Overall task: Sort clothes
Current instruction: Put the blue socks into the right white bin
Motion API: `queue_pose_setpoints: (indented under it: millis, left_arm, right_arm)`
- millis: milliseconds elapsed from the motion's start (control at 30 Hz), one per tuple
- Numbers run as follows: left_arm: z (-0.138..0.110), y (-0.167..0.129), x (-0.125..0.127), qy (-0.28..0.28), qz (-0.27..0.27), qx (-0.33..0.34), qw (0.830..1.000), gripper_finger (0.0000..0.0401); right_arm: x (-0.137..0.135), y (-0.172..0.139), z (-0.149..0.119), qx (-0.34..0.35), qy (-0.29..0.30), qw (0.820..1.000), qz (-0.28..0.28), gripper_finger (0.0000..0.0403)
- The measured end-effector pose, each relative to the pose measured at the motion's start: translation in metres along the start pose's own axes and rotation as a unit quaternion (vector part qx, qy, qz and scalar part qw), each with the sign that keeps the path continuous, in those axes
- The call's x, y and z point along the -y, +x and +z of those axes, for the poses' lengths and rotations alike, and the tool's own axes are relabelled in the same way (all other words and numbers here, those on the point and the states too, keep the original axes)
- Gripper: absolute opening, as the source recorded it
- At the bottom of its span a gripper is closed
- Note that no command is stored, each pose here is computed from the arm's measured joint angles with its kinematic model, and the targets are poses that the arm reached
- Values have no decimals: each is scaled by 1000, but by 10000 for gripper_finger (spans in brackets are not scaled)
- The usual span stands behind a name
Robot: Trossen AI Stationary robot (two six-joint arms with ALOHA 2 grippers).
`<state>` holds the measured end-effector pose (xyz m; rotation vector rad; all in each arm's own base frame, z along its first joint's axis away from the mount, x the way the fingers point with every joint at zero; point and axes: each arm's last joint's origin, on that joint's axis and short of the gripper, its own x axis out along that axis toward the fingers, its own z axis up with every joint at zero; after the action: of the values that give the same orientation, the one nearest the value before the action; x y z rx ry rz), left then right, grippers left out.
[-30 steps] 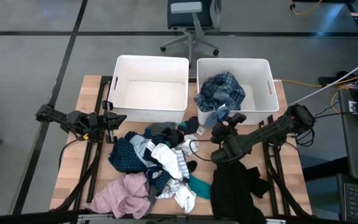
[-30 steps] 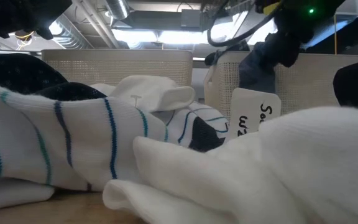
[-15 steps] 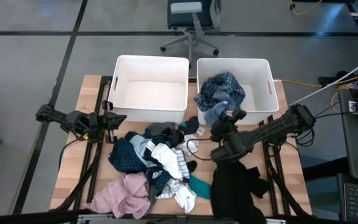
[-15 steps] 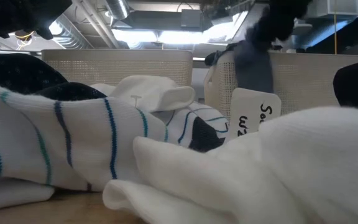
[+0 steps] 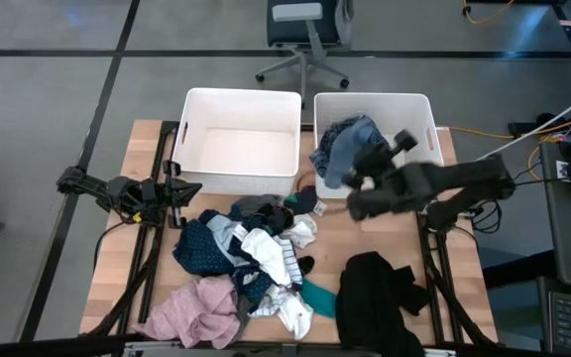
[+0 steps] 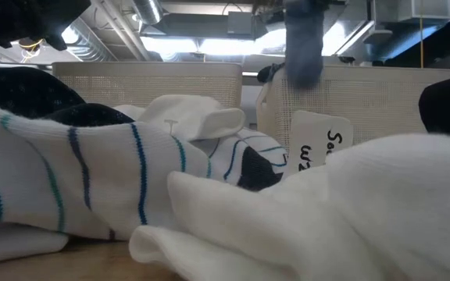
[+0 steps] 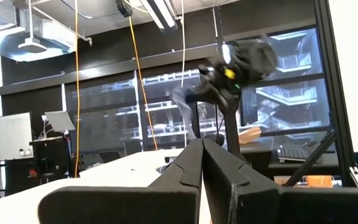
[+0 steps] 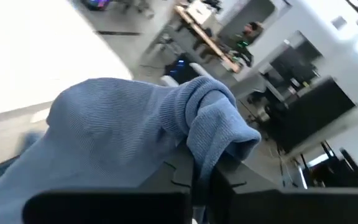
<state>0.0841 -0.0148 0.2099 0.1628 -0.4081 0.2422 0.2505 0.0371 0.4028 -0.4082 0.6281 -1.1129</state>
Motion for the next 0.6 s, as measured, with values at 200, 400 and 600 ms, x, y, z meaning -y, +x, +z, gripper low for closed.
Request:
queue_pose_setpoints:
  millis: [200,400,600]
  left_arm:
    - [0,0,0,0,0,0,1000,1]
    - [0,0,0,2,0,0,1000,1]
    - [0,0,0,3,0,1,1000,1]
  right_arm:
    - [42,23,1,-34,39,998,-43,15]
    - [63,51,-4,-100,75,990,-60,28]
    - [71,79,-10,-191,149,969,-37,30]
